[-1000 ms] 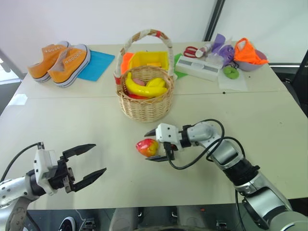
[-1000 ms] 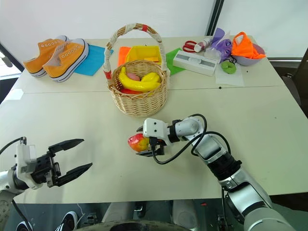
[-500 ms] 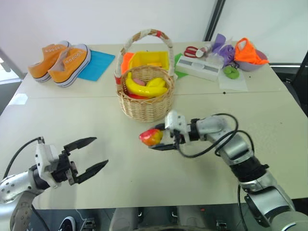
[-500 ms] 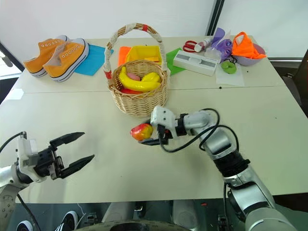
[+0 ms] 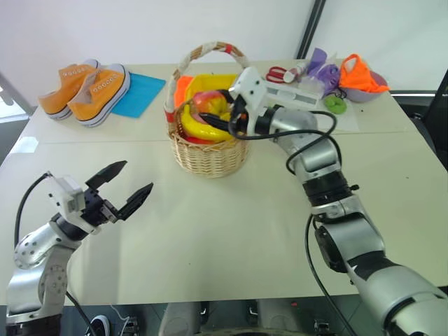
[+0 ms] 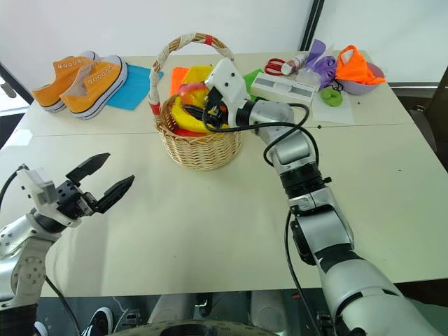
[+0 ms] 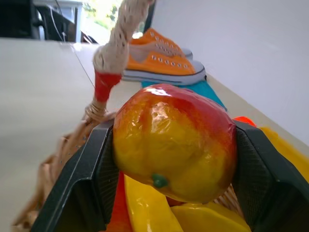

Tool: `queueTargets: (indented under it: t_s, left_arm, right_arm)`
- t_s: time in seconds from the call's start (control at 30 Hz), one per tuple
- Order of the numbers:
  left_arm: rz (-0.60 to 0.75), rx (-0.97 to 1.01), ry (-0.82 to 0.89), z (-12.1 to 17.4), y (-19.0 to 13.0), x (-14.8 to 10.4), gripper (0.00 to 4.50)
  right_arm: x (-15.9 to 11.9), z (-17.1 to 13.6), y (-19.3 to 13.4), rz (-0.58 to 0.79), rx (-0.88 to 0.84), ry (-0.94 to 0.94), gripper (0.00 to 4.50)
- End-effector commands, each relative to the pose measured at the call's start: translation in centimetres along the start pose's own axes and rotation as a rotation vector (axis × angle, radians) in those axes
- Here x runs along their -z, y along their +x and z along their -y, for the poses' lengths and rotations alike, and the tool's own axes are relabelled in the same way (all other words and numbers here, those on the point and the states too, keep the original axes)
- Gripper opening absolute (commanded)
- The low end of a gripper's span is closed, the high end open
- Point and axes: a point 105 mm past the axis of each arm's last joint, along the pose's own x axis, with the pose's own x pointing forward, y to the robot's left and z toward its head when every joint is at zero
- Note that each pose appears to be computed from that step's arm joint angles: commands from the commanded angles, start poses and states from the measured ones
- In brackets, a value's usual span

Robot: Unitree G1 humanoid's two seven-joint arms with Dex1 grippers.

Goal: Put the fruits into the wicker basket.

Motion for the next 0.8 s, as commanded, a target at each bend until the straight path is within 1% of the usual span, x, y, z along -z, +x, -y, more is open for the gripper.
queueTargets:
  t_s: [0.03, 0.1, 0.13, 0.17, 0.27, 0.37, 0.43, 0.5, 0.57, 0.63, 0.67, 0.73, 0.8]
  left_arm:
    - [0.024, 0.005, 0.025, 0.4, 0.4, -0.4, 4.50]
    - [0.025, 0.007, 0.022, 0.6, 0.4, -0.3, 4.50]
    - [0.023, 0.008, 0.023, 0.7, 0.4, -0.2, 4.50]
    - [0.021, 0.012, 0.023, 0.9, 0.4, -0.2, 4.50]
    - [0.018, 0.015, 0.021, 1.0, 0.3, -0.1, 4.50]
    - [0.014, 0.015, 0.025, 1.0, 0.1, -0.1, 4.50]
    - [0.016, 0.009, 0.024, 0.9, 0.0, -0.3, 4.50]
    - [0.019, 0.008, 0.022, 0.9, 0.0, -0.3, 4.50]
    - [0.019, 0.009, 0.020, 1.0, 0.0, -0.3, 4.50]
    - [0.023, 0.014, 0.021, 1.1, 0.5, -0.3, 4.50]
    - [0.033, 0.009, 0.023, 1.0, 0.8, -0.4, 4.50]
    - [0.049, -0.006, 0.023, 0.7, 1.3, -0.5, 4.50]
    - [0.069, -0.047, 0.026, 0.2, 2.1, -0.6, 4.50]
  right_arm:
    - [-2.3, 0.7, 0.6, 0.065, 0.015, -0.082, 2.59]
    - [-2.2, 0.9, 0.5, 0.069, 0.024, -0.076, 3.66]
    - [-2.2, 1.0, 0.4, 0.070, 0.029, -0.078, 3.98]
    - [-2.3, 1.0, 0.2, 0.083, 0.027, -0.054, 4.48]
    - [-3.0, 0.8, -0.9, 0.133, 0.000, -0.012, 4.48]
    - [-3.9, 1.1, -3.7, 0.192, -0.018, 0.030, 4.48]
    - [-3.9, 0.9, -5.5, 0.196, -0.044, 0.053, 4.48]
    - [-3.1, 0.8, -7.3, 0.175, -0.049, 0.111, 4.48]
    - [-2.6, 0.8, -8.2, 0.154, -0.039, 0.148, 4.48]
    - [-0.6, 1.9, -8.7, 0.073, 0.066, 0.124, 4.48]
    - [0.4, 3.3, -8.7, 0.040, 0.169, 0.117, 4.48]
    - [0.7, 4.9, -8.3, 0.059, 0.291, 0.135, 4.48]
    - [0.7, 5.4, -7.1, 0.083, 0.343, 0.134, 4.48]
